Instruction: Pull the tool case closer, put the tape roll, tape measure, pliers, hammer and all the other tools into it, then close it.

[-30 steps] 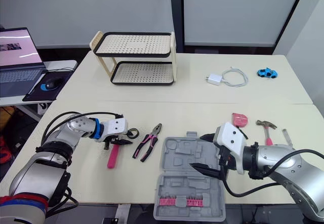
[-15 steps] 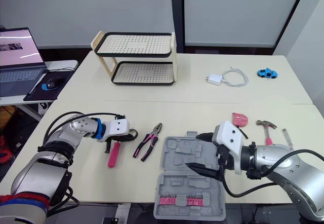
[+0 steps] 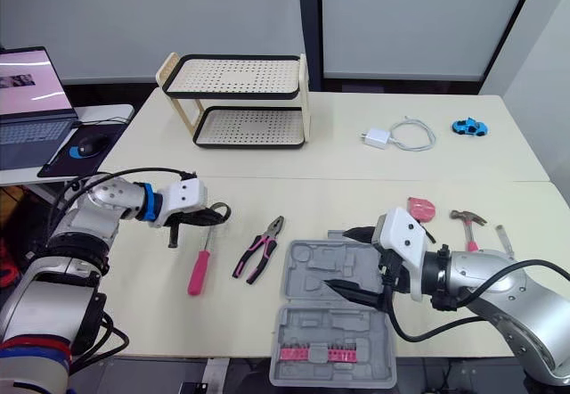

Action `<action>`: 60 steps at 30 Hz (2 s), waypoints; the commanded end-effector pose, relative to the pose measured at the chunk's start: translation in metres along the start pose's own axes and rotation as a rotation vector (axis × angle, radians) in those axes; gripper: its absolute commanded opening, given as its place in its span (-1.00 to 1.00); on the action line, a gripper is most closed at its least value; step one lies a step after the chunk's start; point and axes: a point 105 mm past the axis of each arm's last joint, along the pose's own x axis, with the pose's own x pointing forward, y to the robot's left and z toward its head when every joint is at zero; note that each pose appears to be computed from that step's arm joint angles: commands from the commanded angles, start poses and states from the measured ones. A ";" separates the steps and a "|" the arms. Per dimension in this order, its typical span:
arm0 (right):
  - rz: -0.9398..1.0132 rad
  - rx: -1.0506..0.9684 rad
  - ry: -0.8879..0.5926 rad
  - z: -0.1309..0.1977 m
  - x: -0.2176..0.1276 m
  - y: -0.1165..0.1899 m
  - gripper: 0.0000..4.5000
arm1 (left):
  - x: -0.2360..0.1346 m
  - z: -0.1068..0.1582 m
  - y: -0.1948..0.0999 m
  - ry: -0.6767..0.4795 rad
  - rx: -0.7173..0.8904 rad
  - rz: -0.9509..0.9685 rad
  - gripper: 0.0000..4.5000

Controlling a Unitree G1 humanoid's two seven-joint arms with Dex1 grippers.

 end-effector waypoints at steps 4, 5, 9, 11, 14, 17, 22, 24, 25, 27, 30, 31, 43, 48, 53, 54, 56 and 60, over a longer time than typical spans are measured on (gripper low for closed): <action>-0.007 -0.036 -0.024 0.008 -0.001 0.004 1.00 | -0.016 0.014 -0.005 -0.046 0.005 -0.027 -0.99; -0.008 -0.035 -0.023 0.008 -0.001 0.004 1.00 | -0.016 0.016 -0.006 -0.051 0.006 -0.034 -0.99; -0.014 -0.038 0.004 0.006 -0.003 0.005 1.00 | -0.012 0.027 -0.014 -0.077 0.008 -0.066 -0.99; -0.015 -0.045 0.026 0.003 -0.005 0.006 1.00 | -0.010 0.032 -0.018 -0.092 0.000 -0.088 -0.99; -0.022 -0.044 0.055 -0.001 -0.008 0.007 1.00 | -0.007 0.038 -0.029 -0.110 -0.007 -0.143 -0.99; -0.020 -0.050 0.073 -0.002 -0.008 0.010 1.00 | -0.003 0.042 -0.040 -0.121 -0.026 -0.199 -0.99; -0.025 -0.043 0.072 -0.002 -0.002 0.015 1.00 | 0.008 0.051 -0.055 -0.137 -0.029 -0.293 -0.99; -0.040 -0.037 0.077 -0.004 -0.001 0.015 1.00 | 0.016 0.060 -0.062 -0.154 -0.025 -0.331 -0.99; -0.049 -0.034 0.083 -0.005 -0.001 0.015 1.00 | 0.020 0.066 -0.066 -0.164 -0.017 -0.347 -0.99; -0.059 -0.030 0.094 -0.007 -0.001 0.014 1.00 | 0.027 0.075 -0.070 -0.175 -0.011 -0.359 -0.99; -0.060 -0.024 0.119 -0.011 -0.002 0.016 1.00 | 0.035 0.089 -0.073 -0.179 -0.002 -0.358 -0.99; -0.060 -0.021 0.131 -0.013 -0.003 0.016 1.00 | 0.038 0.094 -0.075 -0.176 0.004 -0.358 -0.99; -0.069 -0.012 0.156 -0.019 -0.003 0.015 1.00 | 0.071 0.117 -0.083 -0.166 -0.043 -0.312 -0.99; -0.071 -0.009 0.158 -0.020 -0.003 0.015 1.00 | 0.085 0.111 -0.083 -0.178 -0.037 -0.319 -0.99; -0.073 -0.005 0.163 -0.022 -0.003 0.017 1.00 | 0.098 0.105 -0.081 -0.188 -0.072 -0.320 -0.99; -0.074 -0.004 0.163 -0.022 -0.003 0.017 1.00 | 0.101 0.104 -0.081 -0.191 -0.079 -0.322 -0.99; -0.076 -0.003 0.163 -0.022 -0.004 0.017 1.00 | 0.106 0.102 -0.081 -0.190 -0.083 -0.326 -0.99; -0.079 -0.002 0.163 -0.022 -0.004 0.017 1.00 | 0.112 0.099 -0.080 -0.194 -0.097 -0.322 -0.99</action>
